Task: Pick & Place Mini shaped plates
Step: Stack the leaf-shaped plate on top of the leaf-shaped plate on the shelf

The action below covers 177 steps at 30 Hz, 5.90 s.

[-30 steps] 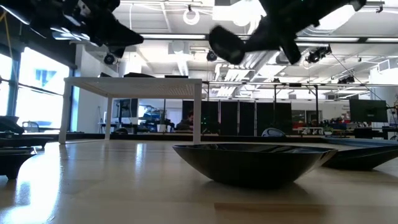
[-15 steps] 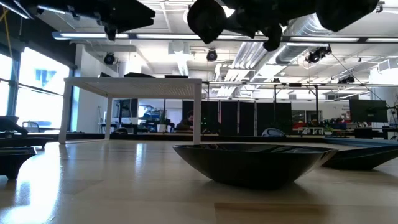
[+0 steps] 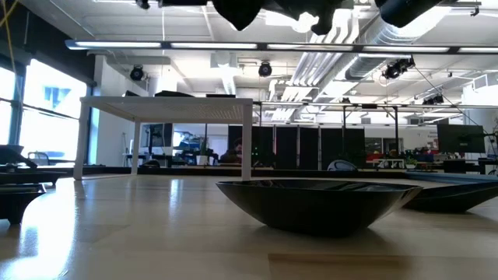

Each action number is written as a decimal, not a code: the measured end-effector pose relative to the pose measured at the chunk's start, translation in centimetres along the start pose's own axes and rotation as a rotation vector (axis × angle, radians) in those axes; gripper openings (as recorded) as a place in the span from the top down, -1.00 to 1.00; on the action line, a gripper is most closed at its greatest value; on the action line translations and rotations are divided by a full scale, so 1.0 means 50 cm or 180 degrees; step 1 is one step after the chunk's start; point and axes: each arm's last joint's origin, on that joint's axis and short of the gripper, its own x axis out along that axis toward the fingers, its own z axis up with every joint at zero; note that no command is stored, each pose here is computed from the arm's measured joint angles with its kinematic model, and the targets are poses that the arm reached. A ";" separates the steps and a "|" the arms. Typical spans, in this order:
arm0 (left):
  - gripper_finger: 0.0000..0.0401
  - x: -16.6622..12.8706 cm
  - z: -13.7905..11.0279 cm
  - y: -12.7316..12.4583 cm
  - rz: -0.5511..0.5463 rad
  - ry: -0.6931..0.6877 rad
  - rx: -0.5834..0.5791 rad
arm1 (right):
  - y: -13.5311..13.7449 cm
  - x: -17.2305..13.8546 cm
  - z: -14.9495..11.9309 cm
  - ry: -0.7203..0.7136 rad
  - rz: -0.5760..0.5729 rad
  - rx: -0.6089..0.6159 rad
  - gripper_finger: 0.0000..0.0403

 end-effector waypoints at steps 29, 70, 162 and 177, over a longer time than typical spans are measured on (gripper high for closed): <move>0.79 -0.003 0.017 -0.007 0.0091 -0.0012 -0.0147 | 0.013 -0.013 0.002 -0.0005 0.0181 -0.0002 1.00; 1.00 0.032 0.041 0.316 0.0149 0.1927 -0.1335 | 0.042 -0.039 -0.052 0.0641 0.0920 -0.0283 0.61; 1.00 0.137 -0.061 0.477 -0.0027 0.3062 -0.1673 | 0.051 -0.047 -0.052 0.0643 0.1205 -0.0287 1.00; 1.00 0.128 -0.039 0.462 0.0055 0.2860 -0.1256 | 0.051 -0.048 -0.054 0.0671 0.1210 -0.0346 1.00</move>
